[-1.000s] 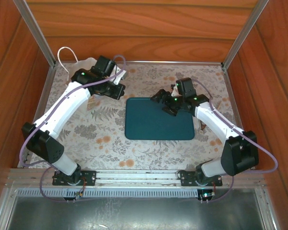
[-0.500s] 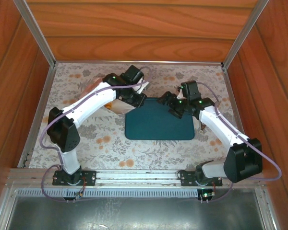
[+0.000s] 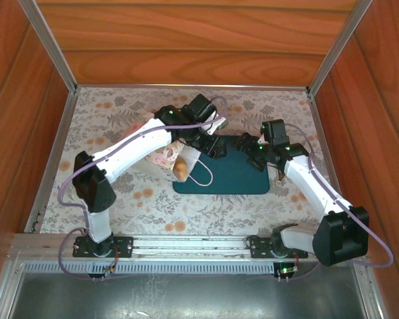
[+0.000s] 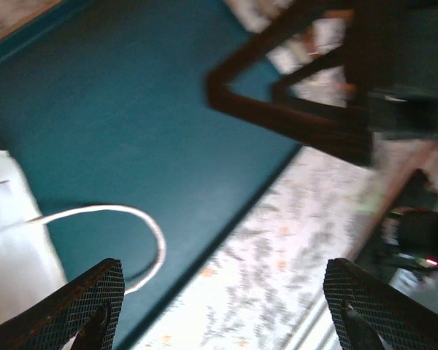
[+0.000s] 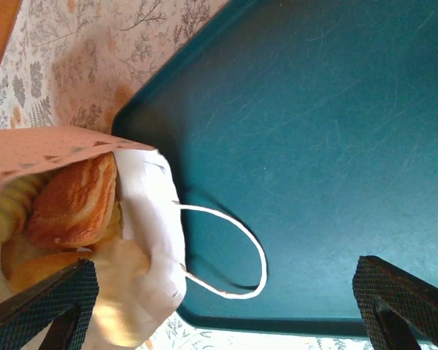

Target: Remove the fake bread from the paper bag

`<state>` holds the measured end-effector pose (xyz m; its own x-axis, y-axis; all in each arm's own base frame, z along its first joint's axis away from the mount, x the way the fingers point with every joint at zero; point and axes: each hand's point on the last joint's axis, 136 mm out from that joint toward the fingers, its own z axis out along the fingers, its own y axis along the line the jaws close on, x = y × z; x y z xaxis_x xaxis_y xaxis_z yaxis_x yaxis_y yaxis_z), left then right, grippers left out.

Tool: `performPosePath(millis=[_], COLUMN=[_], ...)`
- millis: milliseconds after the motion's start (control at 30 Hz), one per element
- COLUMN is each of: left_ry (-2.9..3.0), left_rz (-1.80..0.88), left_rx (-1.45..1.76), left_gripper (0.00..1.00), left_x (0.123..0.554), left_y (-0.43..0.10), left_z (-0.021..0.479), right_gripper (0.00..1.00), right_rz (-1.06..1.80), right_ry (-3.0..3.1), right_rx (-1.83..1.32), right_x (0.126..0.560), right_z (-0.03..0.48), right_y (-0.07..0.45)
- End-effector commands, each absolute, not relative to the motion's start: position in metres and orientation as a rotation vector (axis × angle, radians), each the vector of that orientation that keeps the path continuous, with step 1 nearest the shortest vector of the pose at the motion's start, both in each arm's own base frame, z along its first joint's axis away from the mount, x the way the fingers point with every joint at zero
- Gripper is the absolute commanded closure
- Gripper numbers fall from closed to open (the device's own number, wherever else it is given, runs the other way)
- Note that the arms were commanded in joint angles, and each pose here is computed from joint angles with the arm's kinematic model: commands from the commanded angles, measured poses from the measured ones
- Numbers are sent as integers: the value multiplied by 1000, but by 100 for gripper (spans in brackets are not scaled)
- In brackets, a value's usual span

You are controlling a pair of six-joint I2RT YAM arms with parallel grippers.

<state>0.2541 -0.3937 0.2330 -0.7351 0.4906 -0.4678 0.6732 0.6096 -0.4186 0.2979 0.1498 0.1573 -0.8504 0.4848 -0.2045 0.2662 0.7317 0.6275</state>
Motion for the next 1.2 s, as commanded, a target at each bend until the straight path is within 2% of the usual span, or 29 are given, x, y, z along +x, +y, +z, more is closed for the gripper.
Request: performPosePath(millis=[0, 167, 233, 333, 533, 600, 733, 900, 1167], left_ry=[2405, 2298, 2260, 2183, 2020, 2018, 2115, 2213, 2284], left_rz=[-1085, -1191, -1146, -1173, -1074, -905, -510, -475, -427], left_rx=[1023, 1090, 1058, 1051, 934, 827, 269, -83, -183], left_gripper=[23, 23, 23, 22, 10, 7, 6, 6, 5], left_x=[215, 179, 178, 167, 167, 185, 254, 274, 281], left_y=[-394, -374, -362, -349, -313, -290, -195, -133, -119], left_z=[292, 327, 339, 362, 399, 396, 365, 309, 272], right_gripper=[5, 9, 9, 14, 16, 15, 15, 14, 14], right_rz=[937, 1074, 1126, 1241, 1220, 1272, 1409, 1483, 1607], right_ry=[2553, 2580, 2579, 2567, 2558, 2554, 2483, 2469, 2545], right_rx=[487, 433, 393, 336, 353, 328, 258, 244, 305], right_x=[299, 303, 304, 304, 304, 301, 302, 314, 352], right_z=[168, 170, 173, 182, 182, 188, 217, 235, 220], right_y=[157, 177, 184, 197, 194, 199, 214, 233, 278])
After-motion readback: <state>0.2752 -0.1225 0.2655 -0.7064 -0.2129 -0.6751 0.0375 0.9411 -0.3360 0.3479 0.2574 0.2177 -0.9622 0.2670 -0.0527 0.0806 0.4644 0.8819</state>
